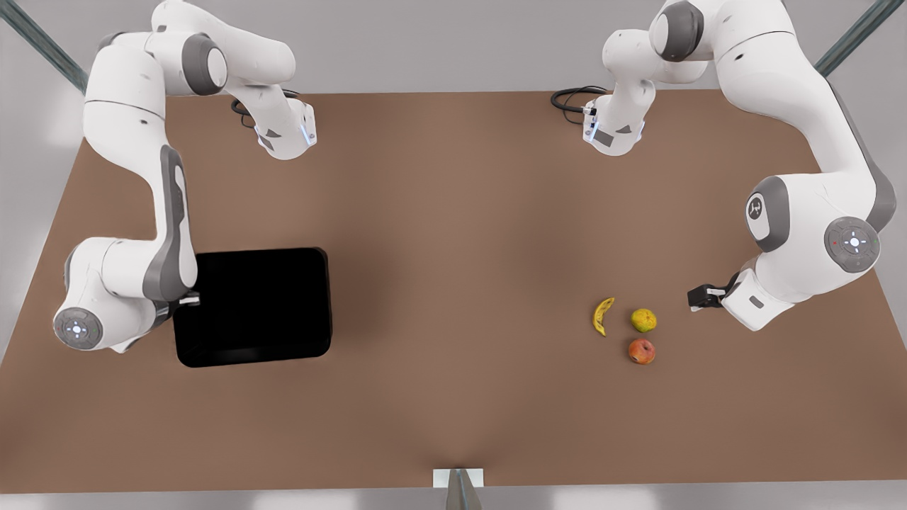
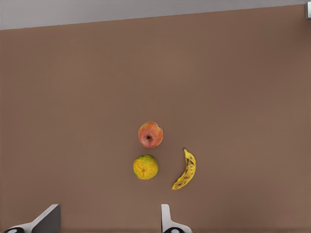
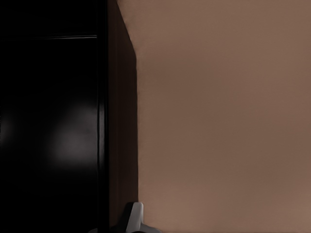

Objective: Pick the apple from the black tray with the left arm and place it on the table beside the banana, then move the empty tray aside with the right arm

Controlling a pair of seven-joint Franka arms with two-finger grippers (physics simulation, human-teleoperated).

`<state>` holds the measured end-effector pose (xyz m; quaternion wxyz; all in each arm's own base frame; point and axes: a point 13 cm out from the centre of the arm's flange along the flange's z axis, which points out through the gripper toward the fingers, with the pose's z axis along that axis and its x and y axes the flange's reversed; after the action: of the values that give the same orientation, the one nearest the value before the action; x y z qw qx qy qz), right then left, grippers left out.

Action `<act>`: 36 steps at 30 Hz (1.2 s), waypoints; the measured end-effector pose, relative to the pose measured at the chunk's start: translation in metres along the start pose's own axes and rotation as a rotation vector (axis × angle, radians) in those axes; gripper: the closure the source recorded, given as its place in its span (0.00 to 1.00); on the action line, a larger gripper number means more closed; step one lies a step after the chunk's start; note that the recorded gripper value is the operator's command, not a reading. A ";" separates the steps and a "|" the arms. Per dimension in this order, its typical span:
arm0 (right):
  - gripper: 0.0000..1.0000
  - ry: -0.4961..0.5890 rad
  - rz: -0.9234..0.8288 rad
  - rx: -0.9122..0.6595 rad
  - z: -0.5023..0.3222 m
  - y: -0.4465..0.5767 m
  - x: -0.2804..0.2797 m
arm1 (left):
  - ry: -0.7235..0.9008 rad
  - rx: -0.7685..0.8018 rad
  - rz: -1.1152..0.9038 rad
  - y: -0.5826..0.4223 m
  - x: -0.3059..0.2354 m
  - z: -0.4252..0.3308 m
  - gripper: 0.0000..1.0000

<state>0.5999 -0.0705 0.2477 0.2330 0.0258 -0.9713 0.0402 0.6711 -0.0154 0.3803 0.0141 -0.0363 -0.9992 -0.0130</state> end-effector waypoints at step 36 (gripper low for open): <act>0.68 -0.370 -0.228 0.021 0.017 0.002 -0.141 | 0.002 -0.020 0.020 0.001 0.000 0.000 0.00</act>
<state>0.7174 -0.0657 0.1684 0.0536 0.1448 -0.9878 0.0181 0.6709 -0.0147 0.3804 0.0149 -0.0466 -0.9985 -0.0230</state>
